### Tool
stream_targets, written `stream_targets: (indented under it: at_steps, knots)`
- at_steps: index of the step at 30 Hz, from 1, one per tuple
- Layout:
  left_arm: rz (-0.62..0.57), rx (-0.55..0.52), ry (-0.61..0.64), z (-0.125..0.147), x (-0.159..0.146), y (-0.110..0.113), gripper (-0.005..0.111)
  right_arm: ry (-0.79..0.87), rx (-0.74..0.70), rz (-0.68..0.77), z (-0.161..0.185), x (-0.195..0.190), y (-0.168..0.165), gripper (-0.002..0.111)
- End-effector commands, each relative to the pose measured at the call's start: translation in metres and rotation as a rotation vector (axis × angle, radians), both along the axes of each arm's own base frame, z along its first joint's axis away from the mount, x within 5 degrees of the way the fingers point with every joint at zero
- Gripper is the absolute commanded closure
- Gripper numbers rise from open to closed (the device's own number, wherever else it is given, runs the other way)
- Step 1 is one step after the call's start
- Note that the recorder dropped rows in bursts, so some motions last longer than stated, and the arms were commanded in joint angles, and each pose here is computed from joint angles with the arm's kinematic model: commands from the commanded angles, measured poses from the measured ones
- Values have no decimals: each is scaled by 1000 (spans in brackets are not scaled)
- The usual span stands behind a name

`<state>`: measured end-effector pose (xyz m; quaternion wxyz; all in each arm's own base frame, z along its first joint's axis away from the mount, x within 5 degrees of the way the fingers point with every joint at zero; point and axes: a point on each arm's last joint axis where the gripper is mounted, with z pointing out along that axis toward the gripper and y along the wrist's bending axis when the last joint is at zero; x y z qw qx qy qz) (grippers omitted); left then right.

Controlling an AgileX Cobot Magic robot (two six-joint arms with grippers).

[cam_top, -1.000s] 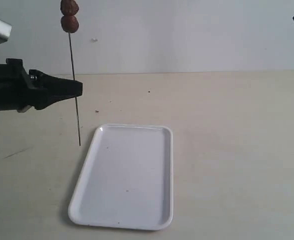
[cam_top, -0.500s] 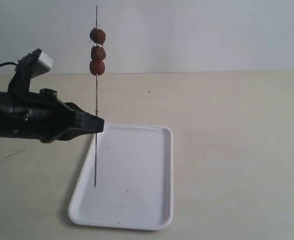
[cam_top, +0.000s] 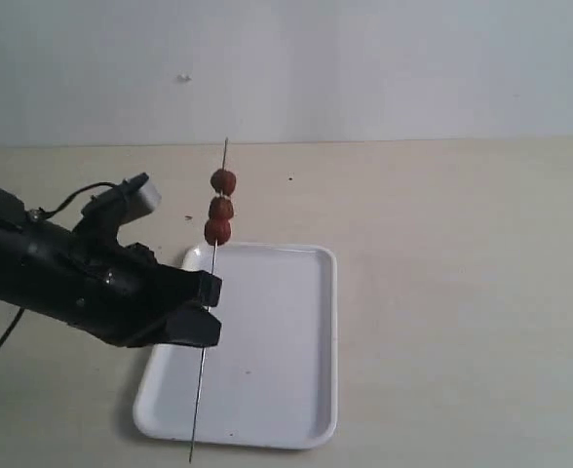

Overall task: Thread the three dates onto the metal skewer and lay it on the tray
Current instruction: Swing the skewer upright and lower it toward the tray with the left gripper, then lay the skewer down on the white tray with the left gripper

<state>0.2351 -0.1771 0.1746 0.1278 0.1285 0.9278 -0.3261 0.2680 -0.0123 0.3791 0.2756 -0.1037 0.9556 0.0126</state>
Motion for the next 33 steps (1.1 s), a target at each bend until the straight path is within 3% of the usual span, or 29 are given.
stream_targets:
  at_steps: [1, 9, 18, 33]
  knots:
    - [-23, 24, 111, -20, 2, -6, 107, -4, 8, -5, 1, -2, 0, 108]
    - [-2, 65, 167, -44, 13, -11, 107, -7, 22, -4, 1, -2, 1, 108]
    - [18, 62, 182, -53, 31, -21, 107, -7, 24, -2, 0, -1, 1, 108]
    - [-21, 65, 234, -61, 30, -24, 107, -5, 24, -2, 0, -1, 1, 108]
